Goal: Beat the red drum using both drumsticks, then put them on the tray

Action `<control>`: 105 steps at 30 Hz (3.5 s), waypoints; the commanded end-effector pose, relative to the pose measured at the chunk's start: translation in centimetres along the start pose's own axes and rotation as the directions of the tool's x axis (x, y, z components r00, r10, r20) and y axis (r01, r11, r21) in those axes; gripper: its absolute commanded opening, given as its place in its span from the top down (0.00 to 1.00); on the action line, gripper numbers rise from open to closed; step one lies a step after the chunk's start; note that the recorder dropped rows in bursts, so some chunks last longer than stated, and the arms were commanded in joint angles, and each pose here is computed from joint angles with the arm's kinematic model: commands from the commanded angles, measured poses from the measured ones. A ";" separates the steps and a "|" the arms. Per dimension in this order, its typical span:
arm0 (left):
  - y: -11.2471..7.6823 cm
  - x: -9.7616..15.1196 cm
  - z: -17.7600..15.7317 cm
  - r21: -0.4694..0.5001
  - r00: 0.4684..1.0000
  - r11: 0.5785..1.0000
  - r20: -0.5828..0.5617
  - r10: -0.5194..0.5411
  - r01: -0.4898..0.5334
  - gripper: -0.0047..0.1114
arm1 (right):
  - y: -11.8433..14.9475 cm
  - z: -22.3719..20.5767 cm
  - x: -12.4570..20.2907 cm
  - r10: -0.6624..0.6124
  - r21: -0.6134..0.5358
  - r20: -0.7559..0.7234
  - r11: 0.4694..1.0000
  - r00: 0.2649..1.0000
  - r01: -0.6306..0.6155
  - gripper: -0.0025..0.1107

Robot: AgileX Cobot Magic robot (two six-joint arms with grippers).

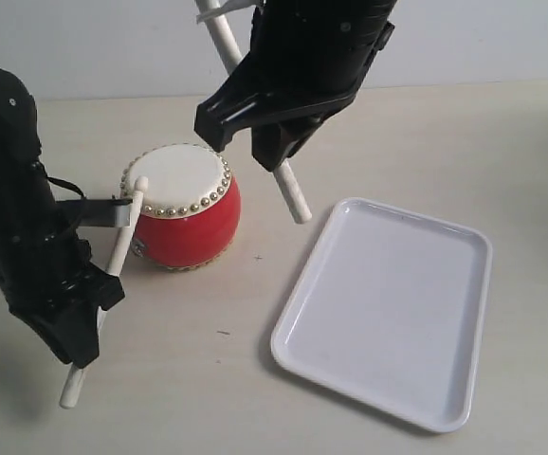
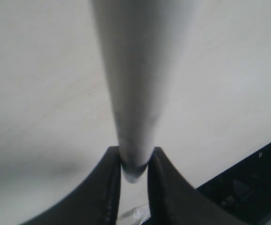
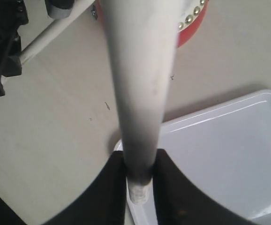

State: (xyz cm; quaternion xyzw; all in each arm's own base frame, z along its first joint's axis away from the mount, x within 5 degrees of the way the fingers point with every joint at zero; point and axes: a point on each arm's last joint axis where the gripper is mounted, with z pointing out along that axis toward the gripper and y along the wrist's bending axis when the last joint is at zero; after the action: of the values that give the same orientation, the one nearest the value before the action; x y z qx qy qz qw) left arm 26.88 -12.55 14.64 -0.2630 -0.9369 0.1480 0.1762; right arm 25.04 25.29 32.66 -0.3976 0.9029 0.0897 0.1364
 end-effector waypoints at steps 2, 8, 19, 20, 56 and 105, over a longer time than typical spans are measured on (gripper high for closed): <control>-2.3 3.0 -3.9 -0.012 0.989 0.999 0.140 0.049 -0.047 0.96 | -0.5 4.7 -0.7 -0.015 0.008 -0.113 1.000 0.993 0.016 0.98; -5.3 9.2 -7.7 -0.078 0.933 0.992 0.340 0.118 -0.097 0.96 | -1.2 13.3 -0.5 -0.043 -0.017 -0.317 0.999 0.947 0.040 0.98; -6.6 15.0 -9.7 -0.219 0.834 0.974 0.528 0.163 -0.052 0.96 | -1.5 17.0 0.2 -0.065 -0.028 -0.402 0.998 0.913 0.058 0.98; -6.4 14.8 -9.5 -0.225 0.840 0.973 0.519 0.162 -0.048 0.96 | -1.4 16.0 0.0 -0.068 -0.022 -0.380 0.998 0.923 0.064 0.98; -7.1 9.5 -7.0 -0.112 0.850 0.979 0.485 0.204 -0.171 0.96 | -9.6 9.9 18.2 0.855 -0.040 -0.276 0.446 0.439 -0.894 0.98; -7.7 8.6 -7.4 -0.124 0.818 0.975 0.531 0.222 -0.184 0.96 | -11.4 11.2 17.7 0.809 -0.038 -0.159 0.568 0.566 -0.822 0.73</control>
State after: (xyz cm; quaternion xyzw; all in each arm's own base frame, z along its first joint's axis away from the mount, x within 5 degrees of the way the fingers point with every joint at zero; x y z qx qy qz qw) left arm 19.57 -12.11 25.94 -0.3084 -0.9240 0.1929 -0.1183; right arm 23.92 8.78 13.46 0.0969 0.9804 0.1633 -0.0524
